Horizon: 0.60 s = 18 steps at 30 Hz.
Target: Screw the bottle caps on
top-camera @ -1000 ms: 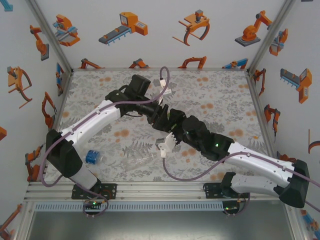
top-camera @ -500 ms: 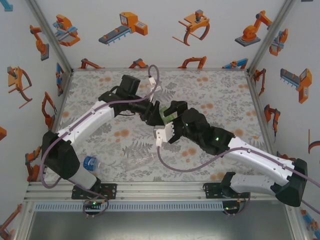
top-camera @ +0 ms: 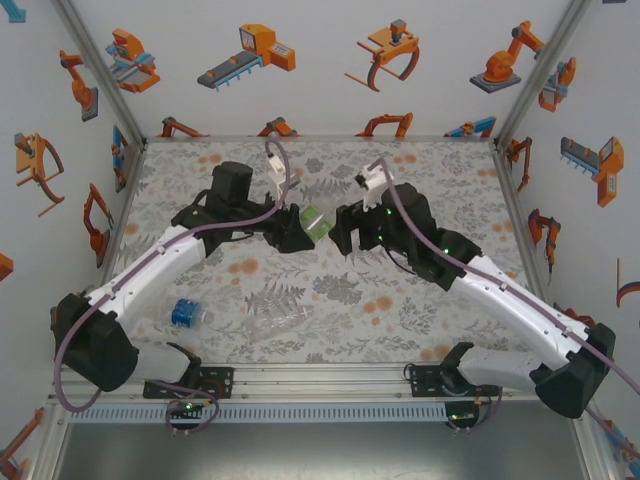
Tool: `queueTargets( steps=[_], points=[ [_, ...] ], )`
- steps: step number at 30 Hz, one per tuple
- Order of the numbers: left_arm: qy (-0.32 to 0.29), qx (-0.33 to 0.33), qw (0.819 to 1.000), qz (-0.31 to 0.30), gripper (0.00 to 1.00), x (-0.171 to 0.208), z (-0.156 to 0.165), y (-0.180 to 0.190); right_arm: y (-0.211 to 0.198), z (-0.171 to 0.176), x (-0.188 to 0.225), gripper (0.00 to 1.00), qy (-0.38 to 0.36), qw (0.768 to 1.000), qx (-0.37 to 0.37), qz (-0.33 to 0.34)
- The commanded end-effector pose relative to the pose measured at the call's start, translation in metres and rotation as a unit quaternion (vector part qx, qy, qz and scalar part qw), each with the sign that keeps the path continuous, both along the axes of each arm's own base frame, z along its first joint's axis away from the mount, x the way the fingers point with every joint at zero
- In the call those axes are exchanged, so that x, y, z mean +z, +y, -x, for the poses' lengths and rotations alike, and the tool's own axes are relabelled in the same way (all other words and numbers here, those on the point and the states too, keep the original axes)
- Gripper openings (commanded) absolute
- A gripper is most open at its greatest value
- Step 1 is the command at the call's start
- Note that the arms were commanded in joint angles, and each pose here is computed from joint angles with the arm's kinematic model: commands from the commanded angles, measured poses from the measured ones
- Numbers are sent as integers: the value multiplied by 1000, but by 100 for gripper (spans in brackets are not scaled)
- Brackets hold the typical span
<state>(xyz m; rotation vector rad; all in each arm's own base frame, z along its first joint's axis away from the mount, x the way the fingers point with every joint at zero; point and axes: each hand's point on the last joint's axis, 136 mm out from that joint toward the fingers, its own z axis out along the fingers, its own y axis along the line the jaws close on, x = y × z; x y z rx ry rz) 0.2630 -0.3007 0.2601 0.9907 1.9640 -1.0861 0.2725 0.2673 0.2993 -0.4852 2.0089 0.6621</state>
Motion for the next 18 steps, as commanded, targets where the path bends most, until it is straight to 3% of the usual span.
queueTargets(
  steps=[1, 5, 8, 18],
  points=[
    [-60, 19, 998, 21, 39, 18, -9, 3, 6, 3, 23, 74, 139, 971, -76, -181],
    [-70, 24, 997, 26, 38, 21, -8, 5, 19, -3, 33, 79, 187, 941, -89, -267],
    [-77, 22, 996, 32, 38, 23, -5, 6, 23, -12, 44, 82, 179, 932, -95, -300],
    [-96, 17, 995, 34, 39, 29, 7, 13, 32, -44, 21, 73, 187, 928, -145, -288]
  ],
)
